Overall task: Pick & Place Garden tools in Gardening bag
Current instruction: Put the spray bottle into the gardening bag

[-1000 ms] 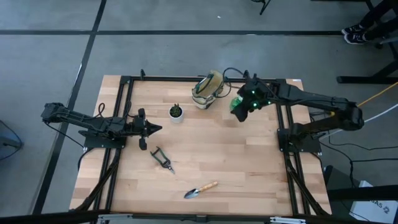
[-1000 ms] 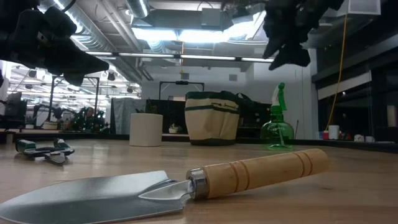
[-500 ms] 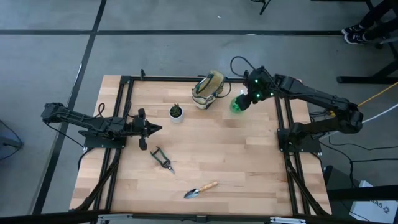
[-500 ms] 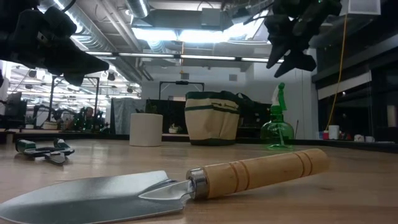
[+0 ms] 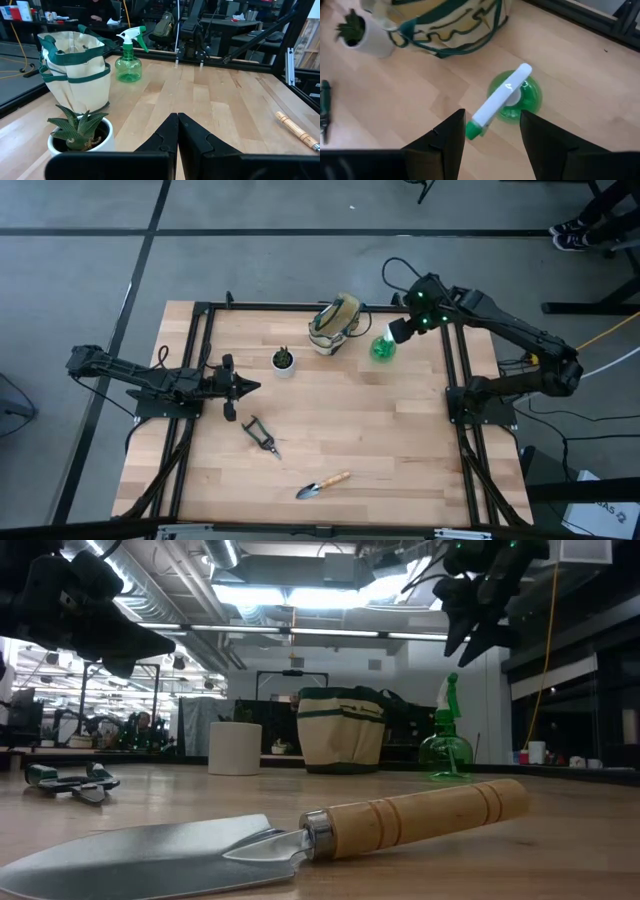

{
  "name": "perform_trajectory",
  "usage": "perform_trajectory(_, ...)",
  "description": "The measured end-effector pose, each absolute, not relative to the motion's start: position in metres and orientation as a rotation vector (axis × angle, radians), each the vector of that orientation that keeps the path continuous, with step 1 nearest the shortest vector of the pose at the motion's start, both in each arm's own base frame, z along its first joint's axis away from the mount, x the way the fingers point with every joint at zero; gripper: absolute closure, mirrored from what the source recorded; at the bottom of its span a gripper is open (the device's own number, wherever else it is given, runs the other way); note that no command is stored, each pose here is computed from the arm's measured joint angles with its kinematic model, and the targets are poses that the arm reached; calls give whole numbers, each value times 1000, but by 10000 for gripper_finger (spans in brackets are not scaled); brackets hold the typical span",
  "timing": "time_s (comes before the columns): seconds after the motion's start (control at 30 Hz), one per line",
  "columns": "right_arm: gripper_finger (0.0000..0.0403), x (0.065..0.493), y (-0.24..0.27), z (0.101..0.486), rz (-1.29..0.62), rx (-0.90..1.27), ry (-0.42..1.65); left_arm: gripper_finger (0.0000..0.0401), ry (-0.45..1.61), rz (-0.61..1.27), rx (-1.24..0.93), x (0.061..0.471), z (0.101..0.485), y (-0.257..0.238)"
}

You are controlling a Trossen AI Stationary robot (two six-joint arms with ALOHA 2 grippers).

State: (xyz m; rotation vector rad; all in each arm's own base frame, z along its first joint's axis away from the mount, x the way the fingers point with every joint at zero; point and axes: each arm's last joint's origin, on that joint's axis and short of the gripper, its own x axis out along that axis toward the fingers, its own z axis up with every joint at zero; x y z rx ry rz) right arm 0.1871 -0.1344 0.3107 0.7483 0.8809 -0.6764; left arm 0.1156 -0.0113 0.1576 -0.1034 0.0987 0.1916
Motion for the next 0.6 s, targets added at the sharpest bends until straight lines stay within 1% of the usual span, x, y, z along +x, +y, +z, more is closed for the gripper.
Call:
perform_trajectory(0.2, 212, 199, -144, 294, -671, 742, 957, 397, 99, 192, -103, 116, 158, -11)
perform_trajectory(0.6, 213, 212, -154, 279, -696, 723, 995, 397, 99, 191, -103, 116, 158, -11)
